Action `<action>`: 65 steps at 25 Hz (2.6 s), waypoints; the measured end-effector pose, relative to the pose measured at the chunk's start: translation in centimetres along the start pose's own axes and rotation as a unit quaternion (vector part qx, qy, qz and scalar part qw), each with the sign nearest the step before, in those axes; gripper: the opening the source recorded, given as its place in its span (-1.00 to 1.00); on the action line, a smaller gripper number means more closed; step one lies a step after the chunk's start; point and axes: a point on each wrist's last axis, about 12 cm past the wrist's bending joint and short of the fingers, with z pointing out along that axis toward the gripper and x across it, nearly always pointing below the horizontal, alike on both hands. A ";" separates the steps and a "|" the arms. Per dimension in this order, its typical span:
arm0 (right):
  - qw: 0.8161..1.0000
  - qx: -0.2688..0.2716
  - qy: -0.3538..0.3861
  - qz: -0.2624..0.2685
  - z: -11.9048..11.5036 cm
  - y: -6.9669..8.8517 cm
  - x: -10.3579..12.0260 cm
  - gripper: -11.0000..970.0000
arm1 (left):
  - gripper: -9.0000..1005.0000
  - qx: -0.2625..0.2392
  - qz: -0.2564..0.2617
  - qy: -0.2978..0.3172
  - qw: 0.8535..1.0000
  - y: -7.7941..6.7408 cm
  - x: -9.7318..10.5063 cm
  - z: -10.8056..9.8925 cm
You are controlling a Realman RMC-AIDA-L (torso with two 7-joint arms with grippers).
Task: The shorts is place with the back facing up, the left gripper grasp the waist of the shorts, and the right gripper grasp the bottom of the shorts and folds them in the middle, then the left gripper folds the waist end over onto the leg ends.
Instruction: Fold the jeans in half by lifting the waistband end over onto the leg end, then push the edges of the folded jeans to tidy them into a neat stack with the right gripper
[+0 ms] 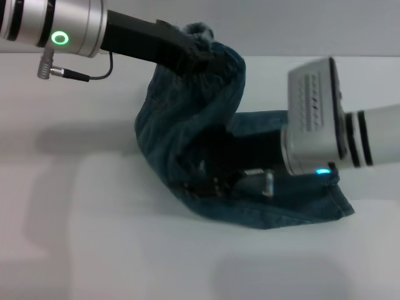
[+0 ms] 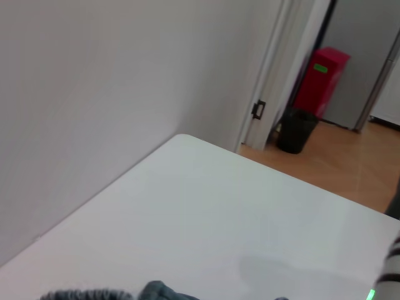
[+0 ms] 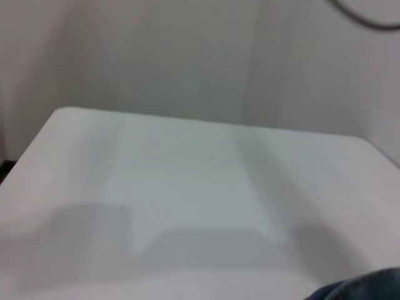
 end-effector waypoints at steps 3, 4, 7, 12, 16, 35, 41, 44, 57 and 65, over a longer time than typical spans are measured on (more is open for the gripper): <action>1.000 0.002 0.001 0.003 -0.8 0.7 0.9 0.28 | -0.90 -0.008 -0.002 -0.002 1.000 0.3 0.0 -0.2; 1.000 0.006 0.001 0.005 -1.1 0.9 1.2 0.28 | -0.90 -0.008 -0.002 -0.002 1.000 0.3 0.0 -0.2; 1.000 0.021 -0.001 0.011 -2.0 1.4 2.0 0.28 | -0.90 -0.010 -0.002 -0.003 1.000 0.3 0.1 -0.2; 0.999 0.042 -0.020 0.020 -4.0 2.2 3.0 0.28 | -0.90 -0.016 -0.005 -0.005 1.000 0.5 0.1 -0.3; 0.997 0.052 -0.047 0.043 -6.1 2.5 3.5 0.28 | -0.90 -0.020 -0.008 -0.008 1.000 0.7 0.2 -0.4; 0.914 0.348 -0.129 0.161 -18.0 0.3 9.1 0.28 | -0.90 -0.007 -0.016 0.002 1.000 0.4 0.8 0.7; 0.866 0.439 -0.150 0.185 -18.7 -1.4 10.0 0.28 | -0.90 0.010 -0.016 0.001 1.000 -0.1 0.9 1.5; 0.857 0.455 -0.150 0.188 -18.7 -1.9 10.2 0.28 | -0.90 0.021 -0.015 -0.005 1.000 -0.2 0.9 1.6; 0.853 0.464 -0.140 0.193 -17.7 -2.8 10.5 0.28 | -0.60 0.085 0.011 -0.070 0.994 -1.6 0.1 2.2; 0.854 0.462 -0.139 0.194 -17.4 -2.9 10.5 0.28 | -0.07 0.084 0.011 -0.074 0.994 -1.5 0.1 2.0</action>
